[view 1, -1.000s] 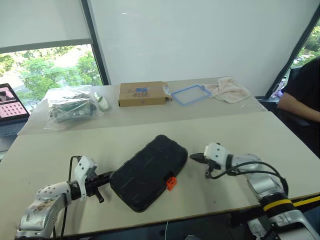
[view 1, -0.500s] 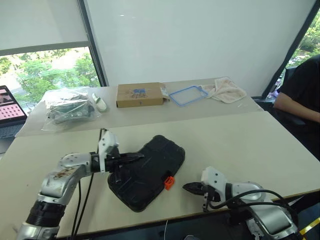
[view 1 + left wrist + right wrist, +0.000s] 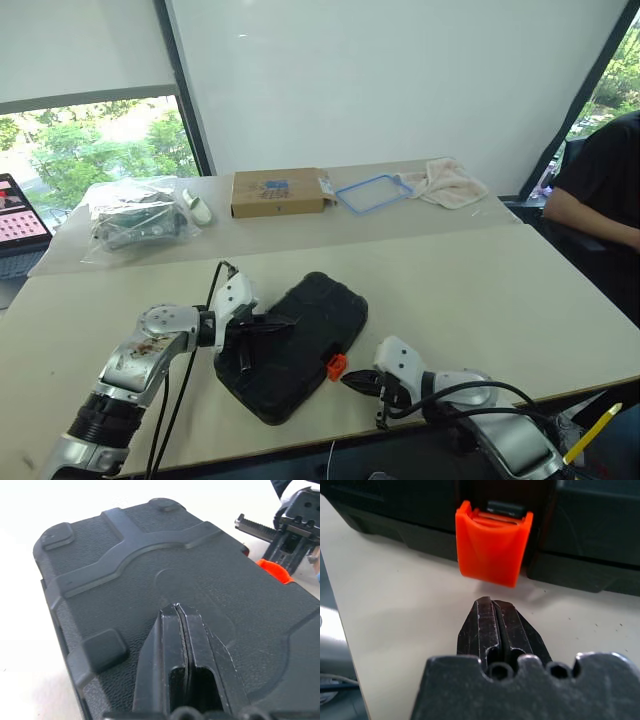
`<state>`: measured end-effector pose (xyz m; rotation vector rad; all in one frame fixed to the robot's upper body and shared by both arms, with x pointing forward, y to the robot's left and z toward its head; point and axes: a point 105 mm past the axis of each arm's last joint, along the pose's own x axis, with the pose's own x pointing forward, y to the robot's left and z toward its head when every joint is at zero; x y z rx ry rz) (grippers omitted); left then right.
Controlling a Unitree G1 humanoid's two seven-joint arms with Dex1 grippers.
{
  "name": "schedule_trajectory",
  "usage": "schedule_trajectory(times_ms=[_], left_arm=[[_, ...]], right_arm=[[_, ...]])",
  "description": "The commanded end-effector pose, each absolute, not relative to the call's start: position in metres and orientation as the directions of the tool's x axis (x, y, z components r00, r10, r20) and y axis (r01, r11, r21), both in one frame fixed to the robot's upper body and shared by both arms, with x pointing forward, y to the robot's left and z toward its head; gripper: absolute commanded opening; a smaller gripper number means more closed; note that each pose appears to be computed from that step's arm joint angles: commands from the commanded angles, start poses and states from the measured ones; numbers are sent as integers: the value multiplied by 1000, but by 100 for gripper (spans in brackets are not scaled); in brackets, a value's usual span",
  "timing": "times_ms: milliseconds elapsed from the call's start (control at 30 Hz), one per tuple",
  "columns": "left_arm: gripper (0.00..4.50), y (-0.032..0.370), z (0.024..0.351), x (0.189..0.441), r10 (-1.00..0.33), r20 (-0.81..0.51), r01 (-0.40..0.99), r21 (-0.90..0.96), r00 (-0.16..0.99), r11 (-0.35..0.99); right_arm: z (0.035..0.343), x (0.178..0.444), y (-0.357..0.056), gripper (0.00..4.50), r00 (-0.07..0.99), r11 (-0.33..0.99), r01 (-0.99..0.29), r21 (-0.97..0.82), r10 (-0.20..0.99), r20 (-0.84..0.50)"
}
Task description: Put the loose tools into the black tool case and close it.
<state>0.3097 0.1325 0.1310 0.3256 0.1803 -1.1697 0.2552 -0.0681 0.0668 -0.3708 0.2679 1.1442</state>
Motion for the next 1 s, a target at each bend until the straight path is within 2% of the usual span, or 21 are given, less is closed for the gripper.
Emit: schedule_trajectory(times_ms=[33, 233, 500, 1000], left_arm=[[5, 139, 117, 311, -839, -361, 913, 125, 407, 389], [5, 140, 116, 312, -834, -370, 911, 118, 409, 394], [5, 141, 111, 308, -834, -379, 914, 103, 400, 392], [5, 141, 108, 303, -831, -392, 915, 92, 395, 392]], right_arm=[[49, 251, -60, 0, 373, 367, -925, -94, 839, -396], [56, 255, -58, 0, 421, 403, -907, -123, 864, -277], [84, 252, -57, 0, 402, 379, -908, -179, 908, -119], [110, 253, -55, 0, 373, 363, -899, -243, 928, 6]])
